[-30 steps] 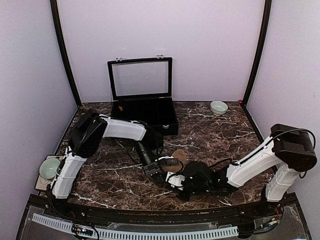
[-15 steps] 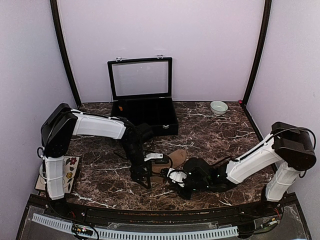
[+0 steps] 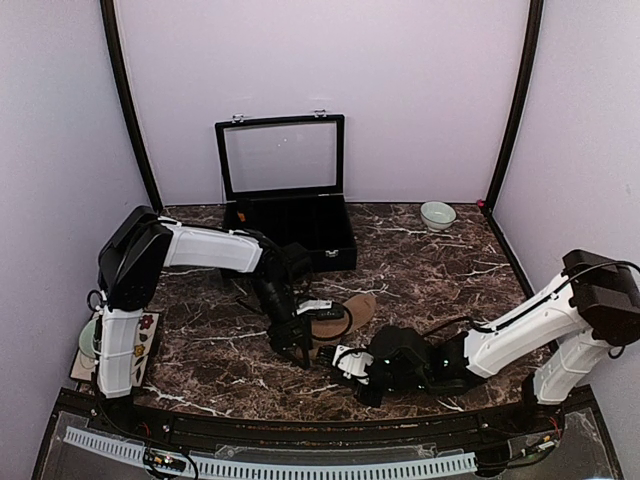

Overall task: Roll the socks
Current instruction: Roll the sock at the center of the board.

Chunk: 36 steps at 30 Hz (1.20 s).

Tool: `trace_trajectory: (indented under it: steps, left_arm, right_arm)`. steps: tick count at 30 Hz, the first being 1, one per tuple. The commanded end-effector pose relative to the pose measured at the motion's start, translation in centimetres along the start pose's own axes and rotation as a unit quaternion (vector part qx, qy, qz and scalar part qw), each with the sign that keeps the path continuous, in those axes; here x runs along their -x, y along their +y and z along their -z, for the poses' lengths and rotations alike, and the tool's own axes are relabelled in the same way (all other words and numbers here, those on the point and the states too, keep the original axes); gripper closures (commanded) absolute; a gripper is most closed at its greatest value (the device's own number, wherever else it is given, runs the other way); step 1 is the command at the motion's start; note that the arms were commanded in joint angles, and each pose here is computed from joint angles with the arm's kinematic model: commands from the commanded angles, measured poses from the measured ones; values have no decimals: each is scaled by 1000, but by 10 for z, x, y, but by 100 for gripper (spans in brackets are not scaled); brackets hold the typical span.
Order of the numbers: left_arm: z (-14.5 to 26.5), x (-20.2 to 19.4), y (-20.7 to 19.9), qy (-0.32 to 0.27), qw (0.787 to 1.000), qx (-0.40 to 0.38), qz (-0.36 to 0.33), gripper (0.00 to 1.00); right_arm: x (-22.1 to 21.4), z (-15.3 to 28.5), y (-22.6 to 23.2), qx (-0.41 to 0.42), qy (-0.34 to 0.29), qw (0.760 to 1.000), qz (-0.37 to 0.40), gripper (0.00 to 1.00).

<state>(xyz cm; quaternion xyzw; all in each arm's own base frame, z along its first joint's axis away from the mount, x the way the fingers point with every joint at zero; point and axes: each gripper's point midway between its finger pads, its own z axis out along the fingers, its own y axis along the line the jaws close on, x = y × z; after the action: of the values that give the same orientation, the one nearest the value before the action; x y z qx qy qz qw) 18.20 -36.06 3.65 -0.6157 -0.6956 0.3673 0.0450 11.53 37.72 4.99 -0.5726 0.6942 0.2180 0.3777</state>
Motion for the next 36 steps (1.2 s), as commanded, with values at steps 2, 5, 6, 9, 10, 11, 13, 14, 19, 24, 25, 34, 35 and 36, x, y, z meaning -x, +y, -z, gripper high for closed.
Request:
trace_trajectory:
  steps: [2,5,6,9,10,11,13,14,19,24,25,34,35,36]
  left_arm:
    - [-44,-73,30,122,992,3,32,16]
    - [-49,-79,30,128,991,-4,39,15]
    - [-50,-81,30,129,991,-8,43,15]
    - [-54,-84,30,133,990,-15,49,15]
    - [-56,-86,31,135,989,-14,51,14]
    - [-57,-88,33,138,989,-14,52,14]
    - [-57,-89,35,142,988,-11,53,14]
    - [-58,-89,36,143,988,-11,53,14]
    - [-58,-89,39,149,987,-6,52,13]
    - [-55,-87,37,146,988,-7,52,12]
    - [-54,-84,36,143,988,-5,49,11]
    - [-45,-76,33,136,990,2,41,8]
    - [-43,-74,33,135,990,6,41,8]
    - [-39,-72,32,133,990,11,41,7]
  right_arm:
    - [27,-19,-15,-53,-39,997,28,88]
    - [36,-26,-28,-78,-54,995,32,84]
    - [37,-29,-29,-79,-58,995,32,83]
    - [41,-36,-35,-87,-63,994,34,80]
    - [43,-38,-36,-92,-65,993,35,80]
    - [45,-38,-37,-94,-68,993,36,80]
    - [46,-39,-38,-94,-70,992,36,79]
    - [45,-39,-38,-94,-68,993,37,79]
    - [36,-42,-45,-96,-61,993,27,80]
    - [3,-53,-55,-92,-26,995,5,86]
    - [-3,-54,-55,-89,-18,996,1,89]
    - [-37,-55,-50,-72,17,997,-36,98]
    - [-40,-55,-49,-71,19,996,-41,98]
    - [-43,-55,-48,-68,23,996,-44,98]
